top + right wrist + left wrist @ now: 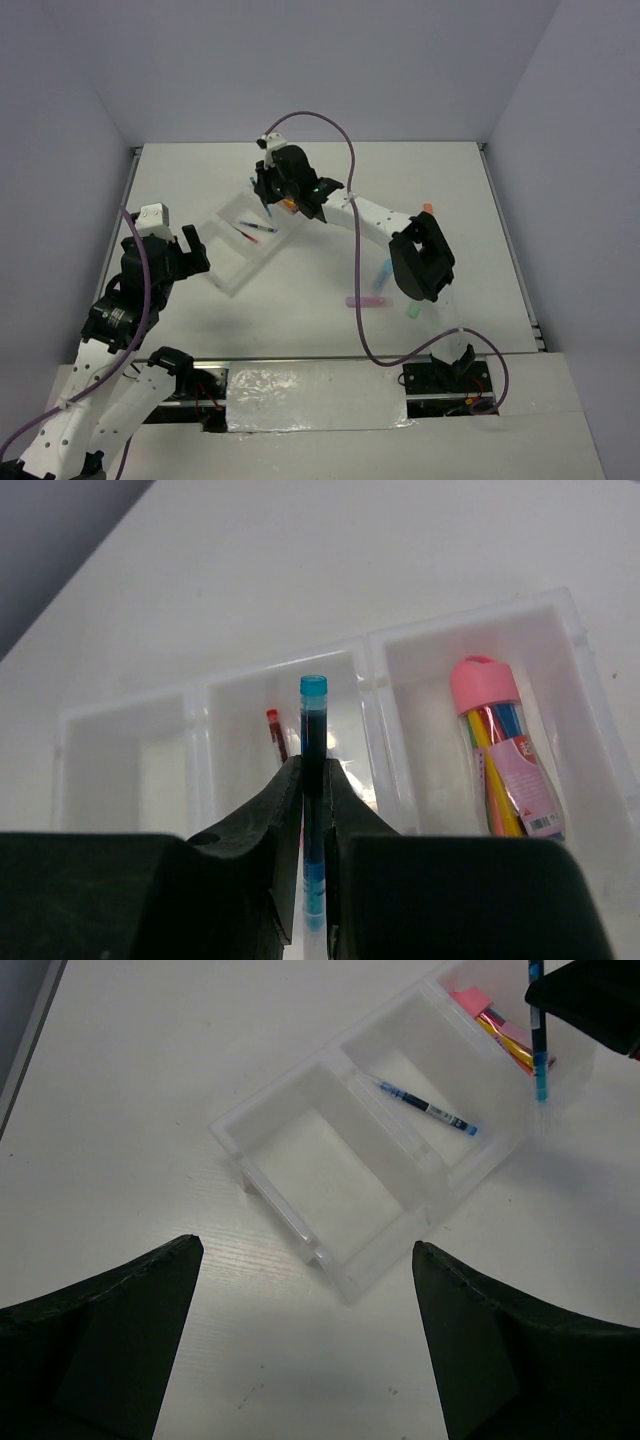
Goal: Sort the stationery into containers
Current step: Place the pen in the storage box, then pick up the pen from the center of the board.
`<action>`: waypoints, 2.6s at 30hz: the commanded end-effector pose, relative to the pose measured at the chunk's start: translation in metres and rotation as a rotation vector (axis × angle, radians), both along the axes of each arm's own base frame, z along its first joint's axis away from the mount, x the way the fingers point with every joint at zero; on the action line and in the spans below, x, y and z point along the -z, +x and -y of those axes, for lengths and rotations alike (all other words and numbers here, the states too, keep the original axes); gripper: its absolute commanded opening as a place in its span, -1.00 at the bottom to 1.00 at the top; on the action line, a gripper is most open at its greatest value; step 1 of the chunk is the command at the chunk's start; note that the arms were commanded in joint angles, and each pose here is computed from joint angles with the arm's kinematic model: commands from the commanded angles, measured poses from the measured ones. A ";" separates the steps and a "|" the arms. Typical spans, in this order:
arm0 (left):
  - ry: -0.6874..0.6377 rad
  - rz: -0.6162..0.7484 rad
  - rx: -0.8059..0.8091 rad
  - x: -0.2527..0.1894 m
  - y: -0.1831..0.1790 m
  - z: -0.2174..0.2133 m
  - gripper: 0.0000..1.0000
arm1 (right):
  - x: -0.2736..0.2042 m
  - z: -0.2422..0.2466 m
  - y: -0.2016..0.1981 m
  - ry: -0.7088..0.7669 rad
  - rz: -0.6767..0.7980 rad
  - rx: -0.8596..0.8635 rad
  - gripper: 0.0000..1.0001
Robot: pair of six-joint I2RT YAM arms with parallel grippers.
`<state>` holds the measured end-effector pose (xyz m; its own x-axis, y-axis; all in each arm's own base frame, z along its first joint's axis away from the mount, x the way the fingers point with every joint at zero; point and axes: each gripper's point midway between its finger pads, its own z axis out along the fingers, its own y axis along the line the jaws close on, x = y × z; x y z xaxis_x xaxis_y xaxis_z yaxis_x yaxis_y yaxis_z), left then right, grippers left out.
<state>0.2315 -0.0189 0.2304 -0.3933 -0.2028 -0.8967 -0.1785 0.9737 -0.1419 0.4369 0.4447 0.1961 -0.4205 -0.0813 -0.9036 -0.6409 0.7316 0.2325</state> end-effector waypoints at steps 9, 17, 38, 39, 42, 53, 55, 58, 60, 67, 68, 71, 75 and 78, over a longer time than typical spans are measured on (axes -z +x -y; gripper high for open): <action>-0.012 0.047 0.031 -0.012 0.004 0.006 0.99 | -0.017 -0.035 0.006 0.095 0.044 -0.033 -0.57; -0.013 0.037 0.039 -0.009 0.006 0.008 0.99 | -0.049 -0.033 0.011 0.094 0.077 -0.015 0.38; -0.392 -0.356 -0.082 0.070 0.012 0.295 0.99 | -0.015 0.368 -0.209 0.064 -0.176 0.934 0.94; -0.436 -0.368 -0.120 0.073 0.006 0.311 0.99 | -0.027 0.377 -0.216 0.101 -0.144 0.939 0.94; -0.459 -0.403 -0.225 0.090 0.005 0.339 0.99 | -0.043 0.394 -0.235 0.142 -0.107 0.941 0.94; -0.458 -0.593 -0.345 0.177 0.002 0.382 0.94 | -0.064 0.410 -0.270 0.244 -0.058 0.862 0.95; -0.441 -0.607 -0.361 0.187 0.002 0.381 0.93 | -0.063 0.408 -0.271 0.240 -0.052 0.840 0.96; -0.424 -0.626 -0.364 0.196 0.002 0.384 0.91 | -0.063 0.409 -0.272 0.233 -0.052 0.842 0.96; -0.403 -0.650 -0.358 0.204 -0.002 0.386 0.87 | -0.063 0.408 -0.273 0.235 -0.054 0.835 0.96; -0.393 -0.735 -0.353 0.233 -0.020 0.380 0.32 | -0.067 0.404 -0.272 0.266 -0.049 0.818 0.96; -0.392 -0.744 -0.354 0.234 -0.022 0.379 0.32 | -0.066 0.404 -0.272 0.265 -0.050 0.817 0.96; -0.385 -0.757 -0.356 0.236 -0.027 0.373 0.32 | -0.065 0.401 -0.271 0.270 -0.056 0.810 0.96; -0.382 -0.779 -0.357 0.248 -0.033 0.365 0.00 | -0.066 0.398 -0.271 0.286 -0.062 0.795 0.96; -0.399 -0.796 -0.333 0.251 -0.034 0.369 0.06 | -0.063 0.396 -0.270 0.278 -0.061 0.789 0.96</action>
